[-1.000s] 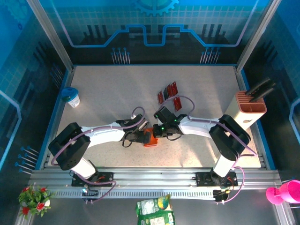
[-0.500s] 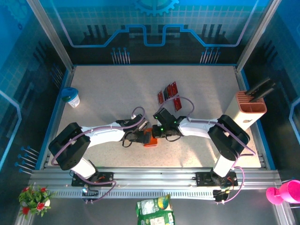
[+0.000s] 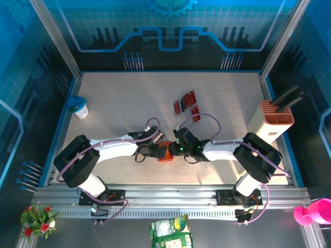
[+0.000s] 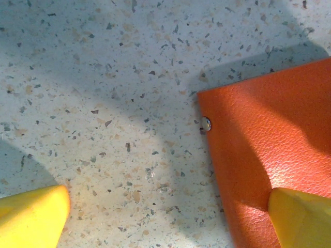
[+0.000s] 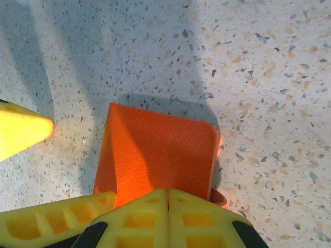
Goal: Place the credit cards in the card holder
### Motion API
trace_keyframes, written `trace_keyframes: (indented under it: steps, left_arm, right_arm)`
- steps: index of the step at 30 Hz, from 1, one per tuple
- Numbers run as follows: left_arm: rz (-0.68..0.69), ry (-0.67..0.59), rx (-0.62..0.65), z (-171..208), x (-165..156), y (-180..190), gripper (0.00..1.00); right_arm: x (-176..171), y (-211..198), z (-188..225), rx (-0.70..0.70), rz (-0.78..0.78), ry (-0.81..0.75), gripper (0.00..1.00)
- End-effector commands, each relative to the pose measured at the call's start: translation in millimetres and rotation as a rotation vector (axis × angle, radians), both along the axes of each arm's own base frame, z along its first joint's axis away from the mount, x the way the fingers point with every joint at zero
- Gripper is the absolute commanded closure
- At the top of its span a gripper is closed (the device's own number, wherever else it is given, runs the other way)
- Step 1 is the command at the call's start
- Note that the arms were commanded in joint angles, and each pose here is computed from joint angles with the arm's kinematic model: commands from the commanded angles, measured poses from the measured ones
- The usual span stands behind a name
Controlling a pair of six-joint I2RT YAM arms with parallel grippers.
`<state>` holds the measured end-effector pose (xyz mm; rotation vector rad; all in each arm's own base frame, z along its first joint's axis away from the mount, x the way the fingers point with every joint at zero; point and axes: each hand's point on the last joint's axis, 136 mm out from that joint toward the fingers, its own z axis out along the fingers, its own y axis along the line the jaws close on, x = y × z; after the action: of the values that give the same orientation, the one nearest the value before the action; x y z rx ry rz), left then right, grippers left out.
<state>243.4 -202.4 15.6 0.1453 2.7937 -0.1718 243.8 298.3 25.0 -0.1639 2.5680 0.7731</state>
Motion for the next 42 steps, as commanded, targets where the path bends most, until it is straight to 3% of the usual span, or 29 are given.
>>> trace_keyframes:
  steps: [1, 14, 29, 42]
  left_arm:
    - [0.004, 0.080, 0.084, -29.7, -18.4, 18.7, 0.01]
    - [0.019, 0.090, 0.081, -34.9, -18.5, 18.0, 0.01]
    - [0.016, 0.093, 0.075, -39.8, -22.0, 17.3, 0.01]
    - [0.017, 0.094, 0.046, -37.5, -26.8, 15.5, 0.01]
  right_arm:
    - [-57.3, -46.1, -63.3, -0.209, 0.008, 0.184, 1.00]
    - [-68.5, -60.1, -70.7, -0.211, 0.013, 0.134, 1.00]
    - [-65.2, -41.8, -72.0, -0.291, 0.042, 0.194, 1.00]
    - [-81.7, -60.4, -99.0, -0.422, 0.023, 0.280, 1.00]
